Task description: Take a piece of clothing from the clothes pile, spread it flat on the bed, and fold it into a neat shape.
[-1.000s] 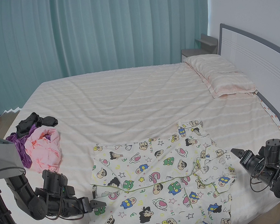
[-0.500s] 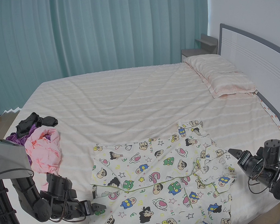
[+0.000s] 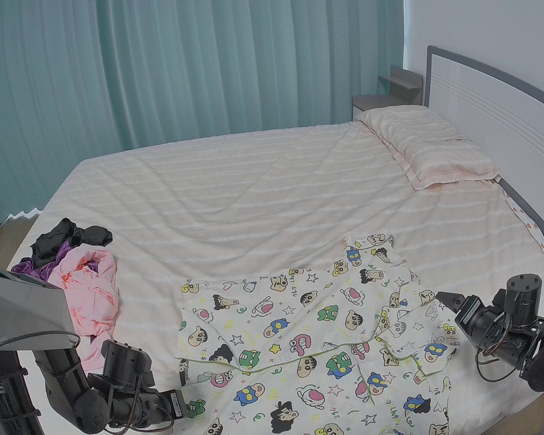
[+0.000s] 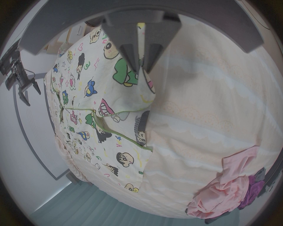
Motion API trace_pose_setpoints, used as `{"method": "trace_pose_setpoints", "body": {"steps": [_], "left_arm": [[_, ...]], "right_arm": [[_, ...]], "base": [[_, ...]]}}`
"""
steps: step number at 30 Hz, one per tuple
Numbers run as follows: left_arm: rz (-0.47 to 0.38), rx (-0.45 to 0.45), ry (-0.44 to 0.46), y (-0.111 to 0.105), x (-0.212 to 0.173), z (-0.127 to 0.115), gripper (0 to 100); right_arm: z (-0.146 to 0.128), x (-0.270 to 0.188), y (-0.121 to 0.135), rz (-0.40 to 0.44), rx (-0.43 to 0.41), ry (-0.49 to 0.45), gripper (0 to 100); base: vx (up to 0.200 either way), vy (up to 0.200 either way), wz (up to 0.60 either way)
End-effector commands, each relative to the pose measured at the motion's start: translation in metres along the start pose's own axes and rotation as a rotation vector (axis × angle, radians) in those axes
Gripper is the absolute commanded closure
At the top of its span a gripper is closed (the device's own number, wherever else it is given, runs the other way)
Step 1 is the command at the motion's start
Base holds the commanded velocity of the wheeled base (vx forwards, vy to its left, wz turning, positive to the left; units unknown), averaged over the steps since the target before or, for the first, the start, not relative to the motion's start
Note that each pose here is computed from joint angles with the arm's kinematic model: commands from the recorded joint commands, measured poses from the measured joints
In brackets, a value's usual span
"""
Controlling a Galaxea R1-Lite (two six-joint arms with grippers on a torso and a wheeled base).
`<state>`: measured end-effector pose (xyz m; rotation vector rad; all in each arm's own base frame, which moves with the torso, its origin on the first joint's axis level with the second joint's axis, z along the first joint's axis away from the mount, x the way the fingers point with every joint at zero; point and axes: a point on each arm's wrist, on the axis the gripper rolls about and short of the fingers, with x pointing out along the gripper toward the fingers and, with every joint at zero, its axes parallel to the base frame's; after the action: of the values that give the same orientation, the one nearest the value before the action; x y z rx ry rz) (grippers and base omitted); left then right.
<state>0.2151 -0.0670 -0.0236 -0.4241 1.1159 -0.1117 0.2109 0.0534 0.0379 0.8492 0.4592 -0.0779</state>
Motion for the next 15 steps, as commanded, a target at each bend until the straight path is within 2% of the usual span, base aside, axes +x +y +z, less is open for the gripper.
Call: {"method": "trace_pose_setpoints", "body": {"steps": [1,8,12,15], "left_arm": [[0.013,-0.017,-0.040,-0.001,-0.001,0.006,100],[-0.019,-0.055,-0.141,-0.003,-0.008,0.019,100],[-0.032,-0.084,-0.215,0.001,-0.013,0.031,100],[-0.029,-0.103,-0.239,0.005,-0.013,0.038,100]], "right_arm": [[-0.004,-0.003,0.000,-0.005,-0.008,0.010,0],[-0.006,-0.004,0.002,0.002,-0.013,0.014,0],[-0.006,-0.004,0.002,0.003,-0.014,0.012,0],[-0.006,-0.004,0.002,0.002,-0.014,0.013,0]], "base": [[0.000,0.000,0.00],[0.000,0.000,0.00],[0.000,0.000,0.00],[0.000,0.000,0.00]]}}
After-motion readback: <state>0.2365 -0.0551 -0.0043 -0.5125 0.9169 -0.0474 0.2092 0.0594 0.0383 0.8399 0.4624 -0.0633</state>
